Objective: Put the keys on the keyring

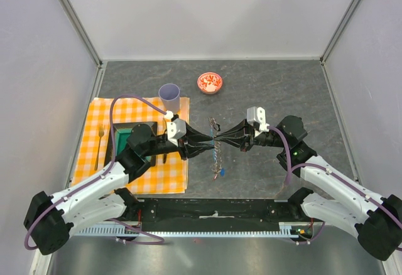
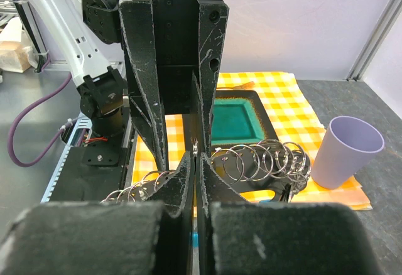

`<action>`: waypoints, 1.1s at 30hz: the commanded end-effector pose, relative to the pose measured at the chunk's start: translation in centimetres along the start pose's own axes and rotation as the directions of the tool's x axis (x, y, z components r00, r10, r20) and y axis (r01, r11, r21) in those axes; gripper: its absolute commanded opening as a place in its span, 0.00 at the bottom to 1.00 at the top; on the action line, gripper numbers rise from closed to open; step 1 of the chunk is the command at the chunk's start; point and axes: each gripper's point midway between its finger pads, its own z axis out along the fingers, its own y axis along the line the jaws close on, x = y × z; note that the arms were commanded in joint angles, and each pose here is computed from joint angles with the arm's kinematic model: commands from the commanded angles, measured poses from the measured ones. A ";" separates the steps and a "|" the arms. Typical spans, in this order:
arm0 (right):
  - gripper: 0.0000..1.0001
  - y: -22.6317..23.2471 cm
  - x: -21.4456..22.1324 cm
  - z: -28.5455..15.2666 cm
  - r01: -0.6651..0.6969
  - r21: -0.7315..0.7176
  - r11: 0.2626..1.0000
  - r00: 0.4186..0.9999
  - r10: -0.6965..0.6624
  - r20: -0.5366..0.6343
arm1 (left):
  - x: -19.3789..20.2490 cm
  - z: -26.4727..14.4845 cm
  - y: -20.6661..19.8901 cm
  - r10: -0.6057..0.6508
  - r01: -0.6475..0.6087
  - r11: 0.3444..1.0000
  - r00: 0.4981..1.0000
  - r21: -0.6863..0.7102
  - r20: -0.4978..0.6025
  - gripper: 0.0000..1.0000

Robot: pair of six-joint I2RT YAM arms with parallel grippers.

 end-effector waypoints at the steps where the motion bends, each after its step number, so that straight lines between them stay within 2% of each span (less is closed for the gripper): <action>1: 0.00 0.4 -1.7 0.0 0.068 -0.028 0.997 0.997 -0.067 0.039 | -3.2 0.4 -0.5 0.032 -0.035 0.999 0.996 0.037 0.077 0.38; 10: 0.00 0.5 -1.1 0.1 0.053 -0.045 0.998 0.998 -0.052 0.023 | -4.4 0.5 -0.5 0.056 -0.060 0.997 0.994 0.038 0.098 0.37; 17: 0.00 0.6 -0.7 0.1 0.049 -0.054 0.997 0.999 -0.048 0.011 | -3.7 0.6 -0.4 0.049 -0.053 0.998 0.996 0.043 0.074 0.33; 23: 0.00 0.3 -0.3 0.1 0.053 -0.049 0.997 0.998 -0.055 -0.024 | -3.4 0.6 -0.2 0.056 -0.058 0.998 0.997 0.036 0.045 0.14; 28: 0.00 -0.3 0.6 -0.3 0.079 -0.038 0.996 0.989 -0.083 -0.125 | -1.8 0.2 0.5 0.061 -0.061 0.998 0.997 0.004 -0.055 0.14; 33: 0.00 -1.0 0.4 -0.4 0.099 -0.022 0.995 0.979 -0.101 -0.178 | -1.1 0.2 0.9 0.067 -0.067 0.998 0.991 0.001 -0.117 0.11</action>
